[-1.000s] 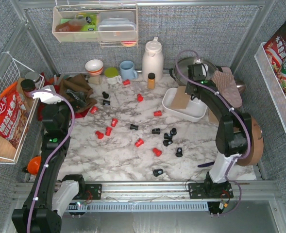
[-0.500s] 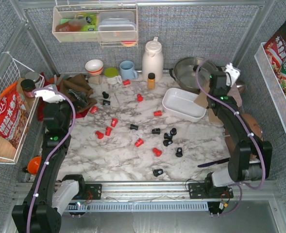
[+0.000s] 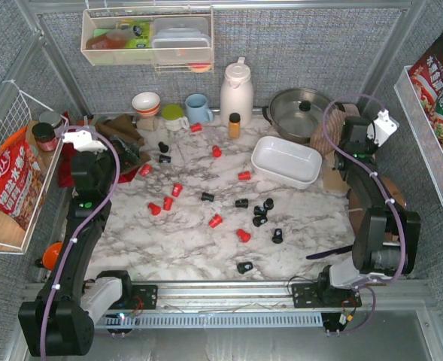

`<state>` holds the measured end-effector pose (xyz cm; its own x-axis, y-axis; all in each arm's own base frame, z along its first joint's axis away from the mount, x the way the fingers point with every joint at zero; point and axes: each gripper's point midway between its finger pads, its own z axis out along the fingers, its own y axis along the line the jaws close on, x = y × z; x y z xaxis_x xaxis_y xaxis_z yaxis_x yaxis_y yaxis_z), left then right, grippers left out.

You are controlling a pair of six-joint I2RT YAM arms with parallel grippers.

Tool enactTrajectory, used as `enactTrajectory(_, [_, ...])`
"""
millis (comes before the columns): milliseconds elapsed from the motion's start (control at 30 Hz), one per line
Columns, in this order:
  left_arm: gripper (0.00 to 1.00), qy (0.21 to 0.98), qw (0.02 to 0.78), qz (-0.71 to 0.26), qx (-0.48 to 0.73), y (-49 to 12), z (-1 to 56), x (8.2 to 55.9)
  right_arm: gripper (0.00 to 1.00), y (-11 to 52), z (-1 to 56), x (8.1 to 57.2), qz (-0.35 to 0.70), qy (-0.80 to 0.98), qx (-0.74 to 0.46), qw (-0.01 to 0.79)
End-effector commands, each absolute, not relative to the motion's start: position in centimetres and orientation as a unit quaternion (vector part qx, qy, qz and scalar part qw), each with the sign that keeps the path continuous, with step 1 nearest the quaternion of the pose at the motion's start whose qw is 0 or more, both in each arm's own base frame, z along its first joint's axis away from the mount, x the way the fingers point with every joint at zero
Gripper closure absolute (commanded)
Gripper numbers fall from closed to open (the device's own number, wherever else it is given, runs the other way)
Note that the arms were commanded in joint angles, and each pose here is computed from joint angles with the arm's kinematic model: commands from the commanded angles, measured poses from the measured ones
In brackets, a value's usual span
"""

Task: Mix the coffee capsules in the storage basket

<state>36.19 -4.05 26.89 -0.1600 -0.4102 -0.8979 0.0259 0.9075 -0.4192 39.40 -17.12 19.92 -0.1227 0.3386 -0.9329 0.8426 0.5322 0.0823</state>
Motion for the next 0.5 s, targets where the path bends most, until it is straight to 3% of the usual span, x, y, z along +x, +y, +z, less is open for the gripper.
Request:
enactTrajectory(0, [0.01,0.744,0.633,-0.178,-0.121,-4.4,27.0,36.4,0.79,-18.0,20.9,40.1,-0.265,0.699,0.415,0.519])
enactTrajectory(67, [0.01,0.745,0.631,-0.179,-0.119,-4.5,26.9,36.4,0.60,-17.9,21.0,40.3,-0.263,0.705,0.408,0.517])
enactTrajectory(167, [0.01,0.747,0.630,-0.179,-0.119,-4.5,26.8,36.4,0.44,-17.5,21.1,40.7,-0.254,0.716,0.397,0.515])
enactTrajectory(300, [0.01,0.746,0.630,-0.179,-0.118,-4.5,26.9,36.4,0.32,-16.9,21.6,40.4,-0.250,0.726,0.387,0.510])
enactTrajectory(467, [0.01,0.746,0.630,-0.183,-0.113,-4.8,27.1,36.3,0.27,-13.8,24.7,40.1,-0.239,0.745,0.332,0.527])
